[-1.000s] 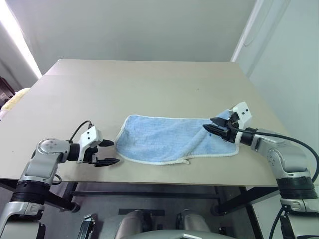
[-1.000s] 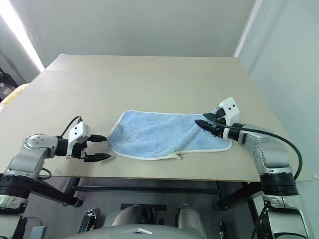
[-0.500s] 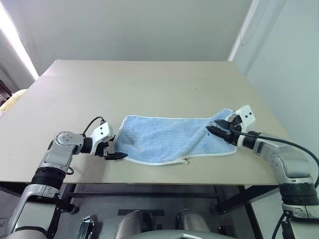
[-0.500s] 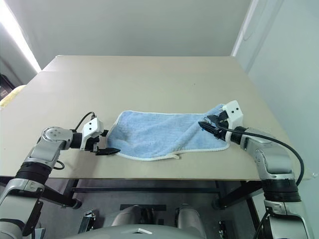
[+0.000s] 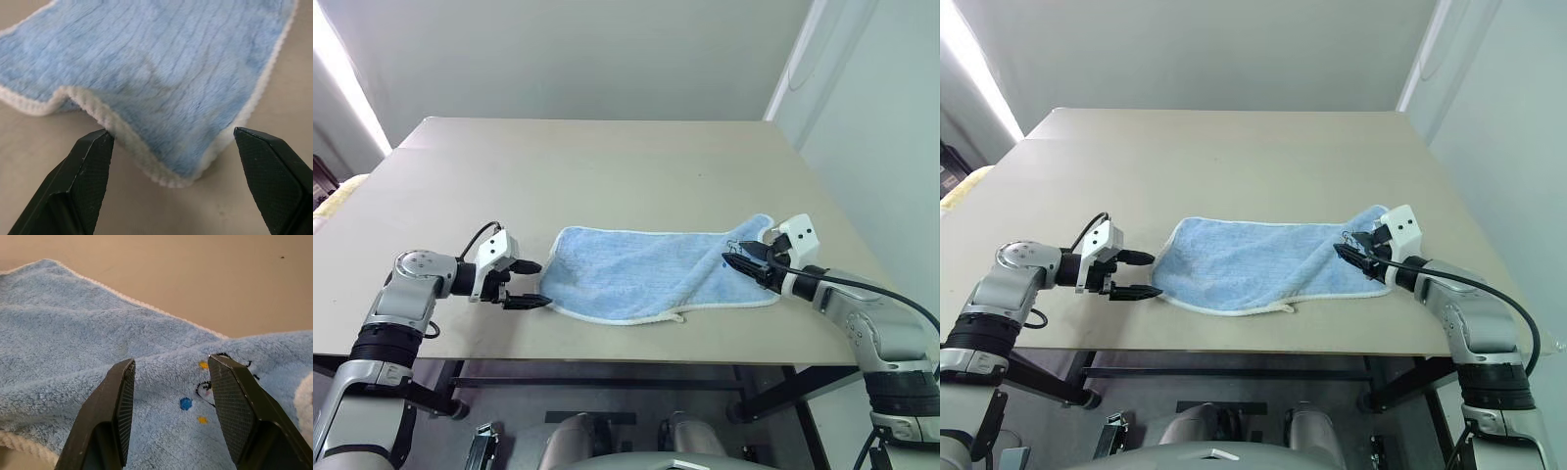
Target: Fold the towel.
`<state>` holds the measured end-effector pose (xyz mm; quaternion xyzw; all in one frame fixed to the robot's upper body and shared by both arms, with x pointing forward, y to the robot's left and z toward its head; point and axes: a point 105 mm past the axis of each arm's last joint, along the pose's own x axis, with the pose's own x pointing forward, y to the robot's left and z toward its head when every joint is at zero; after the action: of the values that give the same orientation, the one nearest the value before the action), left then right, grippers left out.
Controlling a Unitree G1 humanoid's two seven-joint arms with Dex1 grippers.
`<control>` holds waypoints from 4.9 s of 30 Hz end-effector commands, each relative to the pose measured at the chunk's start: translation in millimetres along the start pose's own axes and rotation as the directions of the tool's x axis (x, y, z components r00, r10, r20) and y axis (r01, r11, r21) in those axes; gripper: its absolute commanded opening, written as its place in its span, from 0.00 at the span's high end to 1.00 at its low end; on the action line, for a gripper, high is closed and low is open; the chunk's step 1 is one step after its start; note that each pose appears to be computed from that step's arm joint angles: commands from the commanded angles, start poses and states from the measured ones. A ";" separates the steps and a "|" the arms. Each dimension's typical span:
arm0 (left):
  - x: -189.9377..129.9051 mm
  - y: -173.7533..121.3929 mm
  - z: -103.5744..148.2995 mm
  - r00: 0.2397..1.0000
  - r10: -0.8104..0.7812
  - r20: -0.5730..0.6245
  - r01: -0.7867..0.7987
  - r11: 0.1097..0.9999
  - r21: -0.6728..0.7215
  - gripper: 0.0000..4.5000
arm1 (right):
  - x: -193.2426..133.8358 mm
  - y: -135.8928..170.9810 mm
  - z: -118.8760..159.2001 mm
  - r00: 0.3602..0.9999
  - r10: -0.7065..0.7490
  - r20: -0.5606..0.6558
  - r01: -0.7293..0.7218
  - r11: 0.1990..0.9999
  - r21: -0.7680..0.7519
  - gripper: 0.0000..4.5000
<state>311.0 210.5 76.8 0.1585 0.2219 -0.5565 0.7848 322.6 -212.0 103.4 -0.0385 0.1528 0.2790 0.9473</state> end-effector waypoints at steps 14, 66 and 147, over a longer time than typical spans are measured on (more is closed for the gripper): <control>26.4 -2.6 -12.5 0.995 -0.047 -0.092 0.055 0.995 0.089 0.31 | -8.4 -7.7 10.5 0.997 -0.071 0.031 0.073 0.996 -0.044 0.45; 6.0 25.5 7.6 0.996 0.088 -0.025 -0.089 0.996 -0.017 0.93 | -44.6 2.4 -103.7 0.840 0.071 -0.538 0.024 0.986 0.167 0.54; -43.8 -6.3 13.6 0.994 -0.028 -0.102 0.028 1.000 -0.009 0.84 | -36.6 -24.5 -23.7 0.984 -0.024 -0.178 0.072 0.961 0.267 1.00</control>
<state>297.2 237.3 115.6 0.1470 0.2604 -0.5445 0.7837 291.0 -258.3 76.0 0.0788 0.3036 0.2209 0.9235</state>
